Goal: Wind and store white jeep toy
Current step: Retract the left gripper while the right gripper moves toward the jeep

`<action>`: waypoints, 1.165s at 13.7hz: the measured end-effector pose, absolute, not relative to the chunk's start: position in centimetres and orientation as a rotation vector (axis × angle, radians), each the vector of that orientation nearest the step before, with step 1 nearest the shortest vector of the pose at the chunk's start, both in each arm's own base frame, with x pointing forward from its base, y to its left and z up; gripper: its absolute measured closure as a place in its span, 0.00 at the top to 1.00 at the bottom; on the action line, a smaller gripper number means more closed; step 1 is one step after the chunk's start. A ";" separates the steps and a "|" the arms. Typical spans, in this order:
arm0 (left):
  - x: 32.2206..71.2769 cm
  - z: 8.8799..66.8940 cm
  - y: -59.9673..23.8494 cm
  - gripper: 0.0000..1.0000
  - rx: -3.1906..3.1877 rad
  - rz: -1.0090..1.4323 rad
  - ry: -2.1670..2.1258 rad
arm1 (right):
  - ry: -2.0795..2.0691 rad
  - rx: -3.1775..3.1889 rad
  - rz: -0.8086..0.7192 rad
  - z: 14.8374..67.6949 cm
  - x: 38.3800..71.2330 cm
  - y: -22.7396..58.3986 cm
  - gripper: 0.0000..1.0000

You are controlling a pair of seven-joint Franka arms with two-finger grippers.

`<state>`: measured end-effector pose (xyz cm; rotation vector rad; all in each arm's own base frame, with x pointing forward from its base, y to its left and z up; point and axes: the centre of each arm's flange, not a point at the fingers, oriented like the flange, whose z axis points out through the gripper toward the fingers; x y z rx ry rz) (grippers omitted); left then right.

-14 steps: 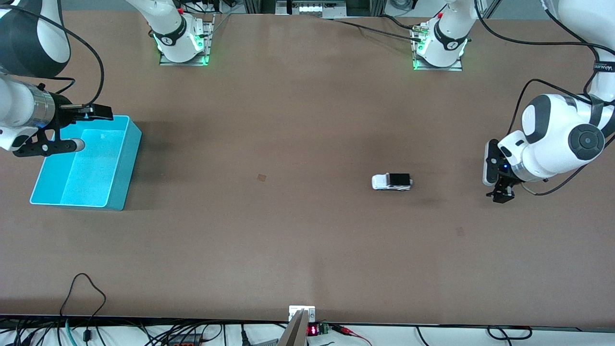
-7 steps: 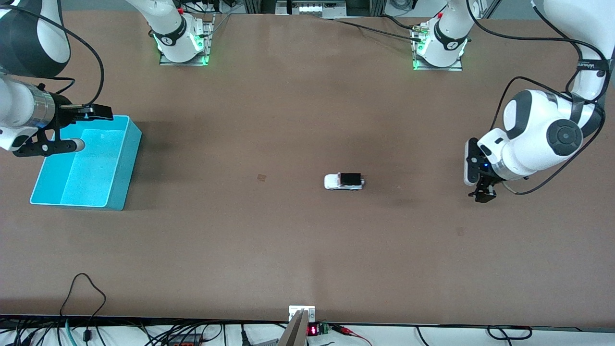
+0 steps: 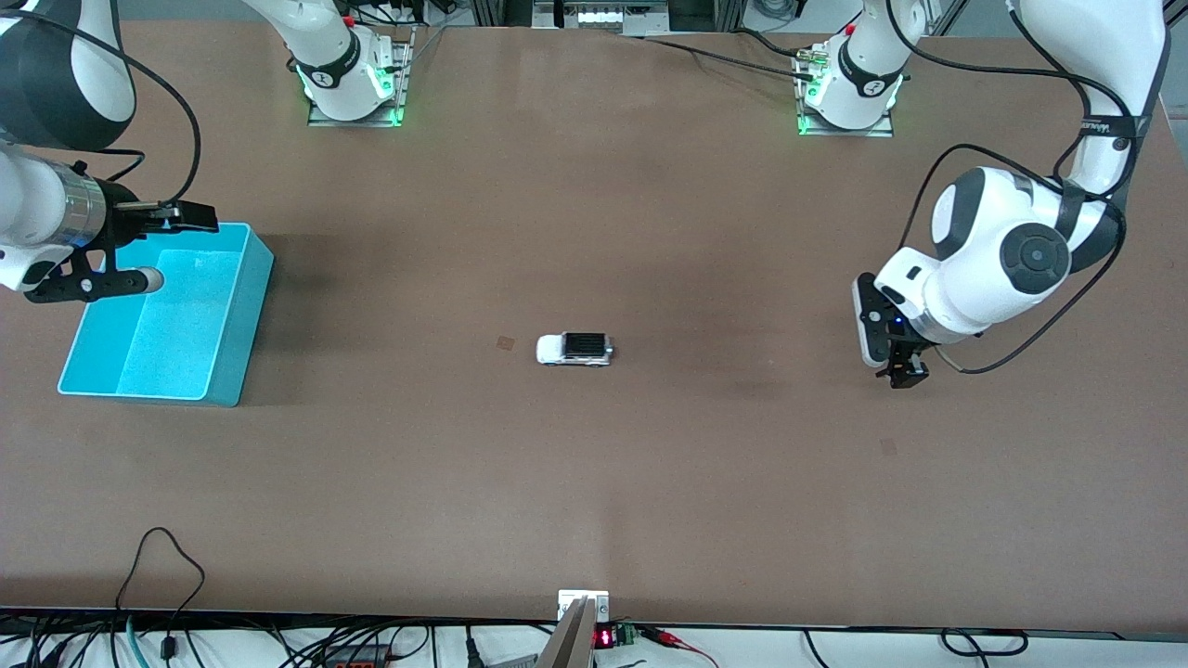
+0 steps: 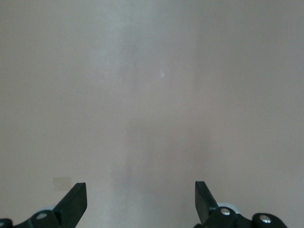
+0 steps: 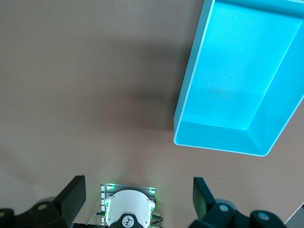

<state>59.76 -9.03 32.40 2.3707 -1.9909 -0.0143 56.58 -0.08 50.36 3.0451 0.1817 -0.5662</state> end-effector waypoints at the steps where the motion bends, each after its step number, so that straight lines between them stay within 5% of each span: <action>1: 59.8 32.7 -9.6 1.00 2.439 -0.008 -1.913 | 0.182 3.045 -0.566 50.4 56.6 -0.1 1.00; 9: 62.4 36.2 -6.9 1.00 2.834 0.103 -1.267 | 0.304 3.070 -0.579 49.9 56.5 1.8 1.00; 16: 63.0 40.1 -3.0 1.00 2.981 0.101 -0.767 | 0.604 3.037 -0.479 44.5 53.9 9.0 1.00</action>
